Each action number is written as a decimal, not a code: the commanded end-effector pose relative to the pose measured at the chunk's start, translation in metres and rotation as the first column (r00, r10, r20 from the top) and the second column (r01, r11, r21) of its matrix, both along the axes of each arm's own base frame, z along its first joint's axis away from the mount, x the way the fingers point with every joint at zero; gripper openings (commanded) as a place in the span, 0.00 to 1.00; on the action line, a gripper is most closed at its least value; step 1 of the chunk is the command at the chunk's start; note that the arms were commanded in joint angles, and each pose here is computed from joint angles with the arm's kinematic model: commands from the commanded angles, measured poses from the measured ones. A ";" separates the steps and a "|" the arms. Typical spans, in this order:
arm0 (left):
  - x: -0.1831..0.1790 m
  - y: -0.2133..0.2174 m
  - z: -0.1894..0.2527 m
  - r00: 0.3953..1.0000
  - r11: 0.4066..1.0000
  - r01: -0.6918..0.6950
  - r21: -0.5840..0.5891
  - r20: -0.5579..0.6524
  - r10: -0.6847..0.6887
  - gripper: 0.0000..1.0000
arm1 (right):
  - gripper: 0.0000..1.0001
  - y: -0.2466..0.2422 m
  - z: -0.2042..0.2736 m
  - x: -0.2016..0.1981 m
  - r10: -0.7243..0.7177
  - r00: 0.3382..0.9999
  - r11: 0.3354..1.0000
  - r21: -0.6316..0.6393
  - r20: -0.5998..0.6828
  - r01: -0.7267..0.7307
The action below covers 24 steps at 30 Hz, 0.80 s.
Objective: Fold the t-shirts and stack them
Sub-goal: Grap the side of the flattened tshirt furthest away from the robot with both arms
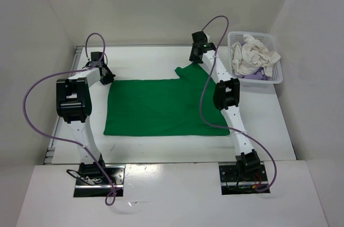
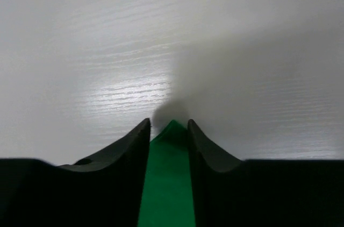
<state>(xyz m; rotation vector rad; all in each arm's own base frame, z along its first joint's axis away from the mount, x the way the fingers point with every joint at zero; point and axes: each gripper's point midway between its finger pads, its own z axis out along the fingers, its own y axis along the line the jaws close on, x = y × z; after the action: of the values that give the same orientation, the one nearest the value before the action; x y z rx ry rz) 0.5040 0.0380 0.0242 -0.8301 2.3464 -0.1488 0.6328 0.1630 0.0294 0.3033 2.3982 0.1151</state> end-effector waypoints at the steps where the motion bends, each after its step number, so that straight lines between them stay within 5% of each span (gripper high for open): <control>1: 0.000 -0.001 0.006 1.000 1.000 -0.009 -0.017 0.016 0.009 0.02 | 0.37 0.000 -0.001 -0.008 0.007 1.000 1.000 -0.021 -0.028 -0.007; 4: 0.002 -0.002 0.003 1.000 1.000 -0.003 -0.024 0.019 0.003 0.02 | 0.30 -0.002 -0.001 -0.008 0.001 1.000 1.000 -0.028 -0.026 -0.001; 9: 0.002 -0.004 0.004 1.000 0.999 -0.004 -0.037 0.020 0.005 0.02 | 0.05 -0.006 0.013 -0.004 -0.015 1.000 1.000 -0.016 -0.004 0.015; 15: 0.004 0.007 0.034 0.996 0.999 -0.030 0.021 0.083 0.028 0.01 | 0.01 -0.020 0.072 -0.005 -0.036 0.998 0.999 0.003 0.060 0.036; 18: -0.003 0.009 0.044 0.995 0.999 -0.020 0.049 0.096 0.015 0.01 | 0.00 -0.038 0.067 -0.033 -0.032 0.999 0.999 0.020 -0.038 0.033; 20: -0.002 0.009 0.049 0.994 0.998 -0.012 0.059 0.105 0.006 0.01 | 0.00 -0.050 0.107 -0.041 -0.044 0.999 0.998 0.044 0.021 0.043; 24: -0.013 0.006 0.063 0.991 0.999 -0.006 0.054 0.136 -0.001 0.01 | 0.00 -0.065 0.105 -0.091 -0.043 0.998 0.997 0.056 -0.035 0.045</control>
<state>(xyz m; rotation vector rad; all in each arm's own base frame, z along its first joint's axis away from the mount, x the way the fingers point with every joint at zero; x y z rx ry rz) 0.4902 0.0392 0.0501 -0.8217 2.3038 -0.1407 0.5505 0.1061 0.0643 0.3860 2.5671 0.0772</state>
